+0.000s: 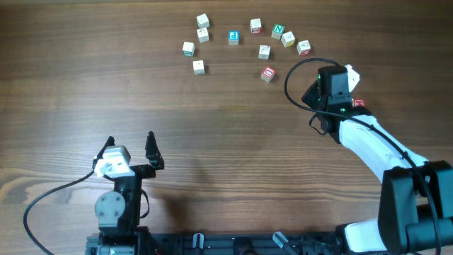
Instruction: Form a circle
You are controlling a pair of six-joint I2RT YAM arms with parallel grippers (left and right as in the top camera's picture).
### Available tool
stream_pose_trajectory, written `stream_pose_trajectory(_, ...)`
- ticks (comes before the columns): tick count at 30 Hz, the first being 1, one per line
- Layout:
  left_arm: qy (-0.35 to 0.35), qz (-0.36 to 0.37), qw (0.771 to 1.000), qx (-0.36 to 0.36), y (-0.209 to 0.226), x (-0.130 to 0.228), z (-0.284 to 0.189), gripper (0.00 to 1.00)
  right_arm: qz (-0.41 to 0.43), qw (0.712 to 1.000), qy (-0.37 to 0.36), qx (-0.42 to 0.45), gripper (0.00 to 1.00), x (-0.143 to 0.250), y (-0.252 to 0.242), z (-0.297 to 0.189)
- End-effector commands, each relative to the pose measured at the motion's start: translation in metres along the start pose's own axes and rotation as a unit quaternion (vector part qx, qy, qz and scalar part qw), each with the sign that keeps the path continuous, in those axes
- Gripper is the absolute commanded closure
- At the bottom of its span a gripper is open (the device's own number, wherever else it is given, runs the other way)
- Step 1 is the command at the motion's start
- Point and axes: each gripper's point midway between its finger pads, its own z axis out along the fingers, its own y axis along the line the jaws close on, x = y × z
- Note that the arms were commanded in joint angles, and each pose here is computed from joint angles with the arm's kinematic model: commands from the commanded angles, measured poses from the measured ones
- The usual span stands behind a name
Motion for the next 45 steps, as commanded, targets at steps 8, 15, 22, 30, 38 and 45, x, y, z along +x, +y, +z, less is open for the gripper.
stream_pose_trajectory(8, -0.002, 0.011, 1.000, 0.003, 0.000, 0.001, 0.000, 0.00, 0.069, 0.996, -0.033, 0.053, 0.96, -0.026, -0.029, -0.025)
stream_pose_trajectory(15, -0.002, 0.011, 1.000, 0.003, 0.000, 0.001, 0.000, 0.00, 0.122, 0.991, -0.005, 0.055, 0.96, -0.037, -0.061, -0.020)
stream_pose_trajectory(22, -0.002, 0.011, 1.000, 0.003, 0.000, 0.001, 0.000, 0.00, 0.143, 0.988, 0.016, 0.050, 0.96, -0.039, -0.075, -0.018)
stream_pose_trajectory(30, -0.002, 0.011, 1.000, 0.003, 0.000, 0.001, 0.000, 0.00, 0.143, 0.988, 0.023, 0.053, 0.96, -0.035, -0.077, -0.011)
stream_pose_trajectory(38, -0.002, 0.011, 1.000, 0.003, 0.000, 0.001, 0.000, 0.00, 0.143, 0.987, 0.031, 0.060, 0.96, -0.029, -0.080, -0.006)
stream_pose_trajectory(45, -0.002, 0.011, 1.000, 0.003, 0.000, 0.001, 0.000, 0.00, 0.145, 0.986, 0.029, 0.072, 0.96, -0.028, -0.084, -0.002)
